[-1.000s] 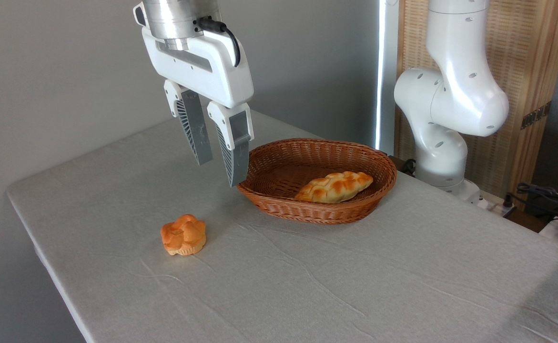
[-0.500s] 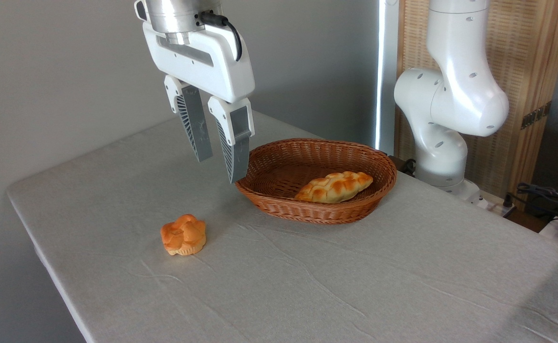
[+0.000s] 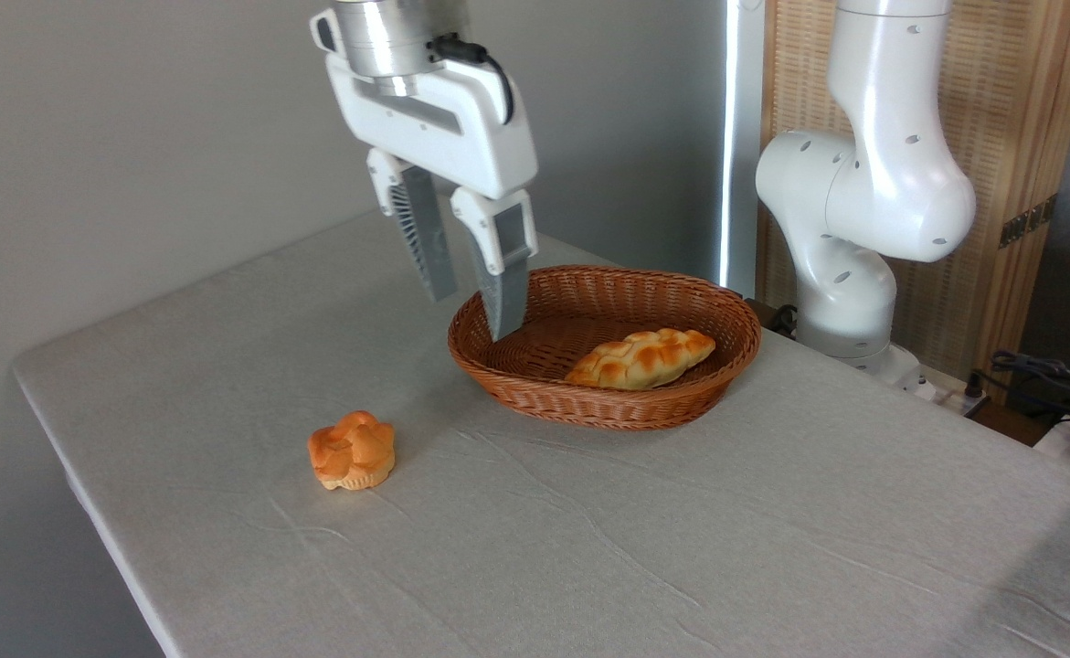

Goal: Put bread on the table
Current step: 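Lower the gripper into the basket over the braided bread loaf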

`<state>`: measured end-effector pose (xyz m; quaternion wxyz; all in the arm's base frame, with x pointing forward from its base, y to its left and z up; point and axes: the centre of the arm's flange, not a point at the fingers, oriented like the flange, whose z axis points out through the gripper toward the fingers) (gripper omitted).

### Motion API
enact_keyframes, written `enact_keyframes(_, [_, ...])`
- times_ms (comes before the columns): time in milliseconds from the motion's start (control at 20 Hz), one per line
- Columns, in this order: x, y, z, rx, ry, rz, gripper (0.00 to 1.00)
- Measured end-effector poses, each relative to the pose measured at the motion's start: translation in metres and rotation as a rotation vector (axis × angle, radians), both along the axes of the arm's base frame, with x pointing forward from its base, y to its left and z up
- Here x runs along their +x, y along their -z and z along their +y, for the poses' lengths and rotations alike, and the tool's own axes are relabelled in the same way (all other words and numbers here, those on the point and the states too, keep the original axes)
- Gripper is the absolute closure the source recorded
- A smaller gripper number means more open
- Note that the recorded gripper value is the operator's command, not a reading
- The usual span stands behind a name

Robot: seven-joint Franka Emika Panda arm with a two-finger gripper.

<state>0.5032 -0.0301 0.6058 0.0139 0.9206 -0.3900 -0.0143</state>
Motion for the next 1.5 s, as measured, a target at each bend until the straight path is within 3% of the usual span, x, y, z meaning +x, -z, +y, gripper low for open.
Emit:
enact_keyframes(450, [-0.090, 0.055, -0.061, 0.007, 0.157, 0.058, 0.00])
enact_keyframes(700, [-0.136, 0.089, -0.063, 0.019, 0.191, 0.113, 0.00])
enact_keyframes(1000, [-0.154, 0.131, -0.060, 0.087, 0.251, 0.187, 0.00])
enact_keyframes(1500, [-0.162, 0.164, -0.058, 0.097, 0.258, 0.232, 0.00])
